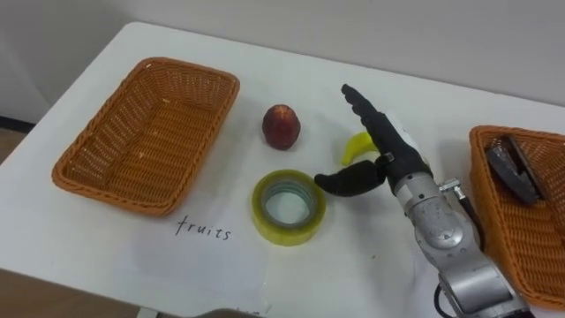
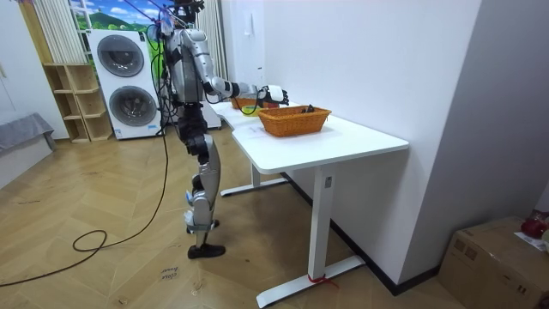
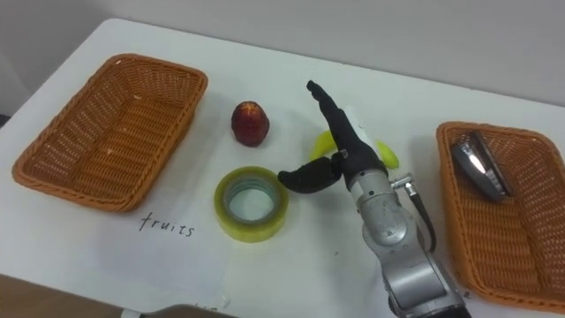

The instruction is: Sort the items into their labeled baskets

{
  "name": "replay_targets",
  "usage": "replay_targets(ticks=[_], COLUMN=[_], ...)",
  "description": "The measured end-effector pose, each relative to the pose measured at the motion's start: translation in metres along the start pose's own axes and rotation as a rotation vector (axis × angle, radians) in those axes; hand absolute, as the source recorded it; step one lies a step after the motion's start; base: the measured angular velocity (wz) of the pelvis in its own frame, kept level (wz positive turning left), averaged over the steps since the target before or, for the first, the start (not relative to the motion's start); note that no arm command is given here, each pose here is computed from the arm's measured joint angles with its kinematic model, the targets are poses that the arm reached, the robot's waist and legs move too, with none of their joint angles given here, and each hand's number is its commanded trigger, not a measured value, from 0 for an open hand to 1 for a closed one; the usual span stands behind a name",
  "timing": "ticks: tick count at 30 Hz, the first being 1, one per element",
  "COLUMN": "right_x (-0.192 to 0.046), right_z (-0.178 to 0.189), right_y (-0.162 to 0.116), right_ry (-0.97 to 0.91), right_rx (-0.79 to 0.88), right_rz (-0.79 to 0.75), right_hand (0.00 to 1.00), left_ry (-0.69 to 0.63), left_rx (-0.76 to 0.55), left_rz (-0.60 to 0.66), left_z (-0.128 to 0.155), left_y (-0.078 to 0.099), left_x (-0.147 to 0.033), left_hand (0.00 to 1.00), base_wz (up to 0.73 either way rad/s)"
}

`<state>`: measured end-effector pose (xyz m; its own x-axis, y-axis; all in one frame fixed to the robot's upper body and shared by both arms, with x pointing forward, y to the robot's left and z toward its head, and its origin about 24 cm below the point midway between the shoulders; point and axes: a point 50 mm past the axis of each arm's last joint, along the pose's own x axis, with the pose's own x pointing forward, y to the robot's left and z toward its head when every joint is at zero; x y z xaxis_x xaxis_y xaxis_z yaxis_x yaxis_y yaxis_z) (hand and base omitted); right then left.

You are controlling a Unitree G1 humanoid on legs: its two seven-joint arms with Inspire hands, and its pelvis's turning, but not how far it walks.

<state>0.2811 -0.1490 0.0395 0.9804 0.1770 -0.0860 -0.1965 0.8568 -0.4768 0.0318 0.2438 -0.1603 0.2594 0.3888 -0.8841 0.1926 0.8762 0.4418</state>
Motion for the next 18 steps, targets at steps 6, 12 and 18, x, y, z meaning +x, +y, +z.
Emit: replay_targets(ticks=[6,12,18], right_x=[0.000,0.001,0.001], right_z=[0.001,0.002,0.005], right_y=[0.001,0.003,0.012], right_ry=[-0.001,-0.007,-0.016], right_rx=[0.005,0.006,0.003], right_rz=[-0.012,-0.012,0.008], right_hand=[0.00,0.00,0.00], left_ry=[0.003,0.000,-0.008], left_rx=[-0.001,0.000,0.019], left_rz=[-0.002,-0.003,0.000], left_z=[0.000,0.002,0.005], left_y=[0.000,0.000,-0.002], left_x=[0.000,0.000,0.000], left_hand=[0.00,0.00,0.00], base_wz=[0.00,0.00,0.00])
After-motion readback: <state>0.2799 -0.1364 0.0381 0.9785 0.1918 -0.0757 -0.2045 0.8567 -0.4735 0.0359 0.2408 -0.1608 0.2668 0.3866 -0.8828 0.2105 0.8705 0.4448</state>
